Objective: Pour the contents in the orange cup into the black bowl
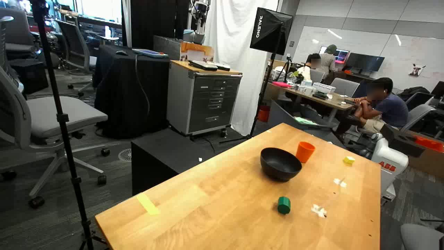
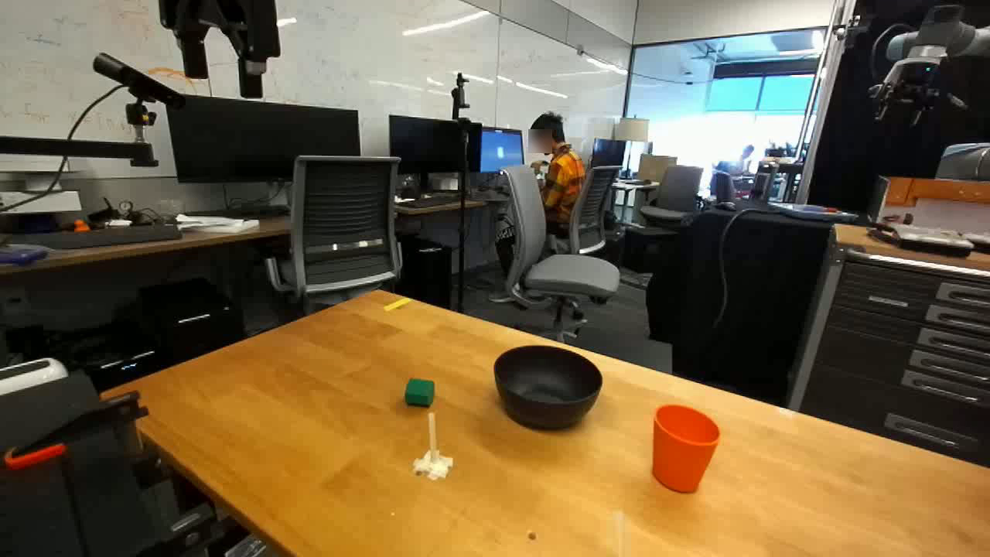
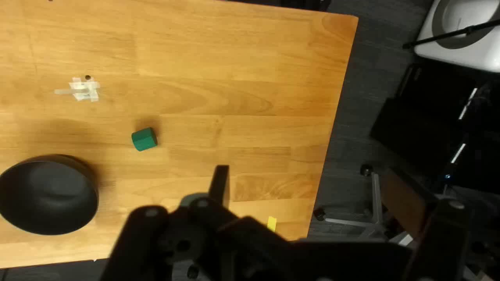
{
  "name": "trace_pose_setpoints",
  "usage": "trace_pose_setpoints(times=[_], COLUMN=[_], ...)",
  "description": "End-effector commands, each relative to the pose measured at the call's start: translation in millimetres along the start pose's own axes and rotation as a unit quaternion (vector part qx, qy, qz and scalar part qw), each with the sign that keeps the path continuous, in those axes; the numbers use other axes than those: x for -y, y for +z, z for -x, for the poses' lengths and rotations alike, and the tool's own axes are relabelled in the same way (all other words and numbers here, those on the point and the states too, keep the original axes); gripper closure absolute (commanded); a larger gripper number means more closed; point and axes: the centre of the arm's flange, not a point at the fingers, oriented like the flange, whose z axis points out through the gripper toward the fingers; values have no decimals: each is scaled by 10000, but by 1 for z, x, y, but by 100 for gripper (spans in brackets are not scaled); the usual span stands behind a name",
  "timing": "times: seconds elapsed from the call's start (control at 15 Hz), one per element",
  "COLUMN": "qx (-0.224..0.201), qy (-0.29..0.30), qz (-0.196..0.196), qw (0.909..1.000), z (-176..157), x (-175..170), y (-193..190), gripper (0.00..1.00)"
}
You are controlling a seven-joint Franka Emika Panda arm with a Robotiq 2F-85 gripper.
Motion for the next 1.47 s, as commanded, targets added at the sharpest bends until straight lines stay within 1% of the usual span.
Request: trace_pose_setpoints(times=[0.0,1.4], qx=[-12,-57], qy=[-2,-11], qz=[1,3], qw=[10000,10000], z=[0,-1], x=[0,1], y=[-1,-5], gripper=[0,0])
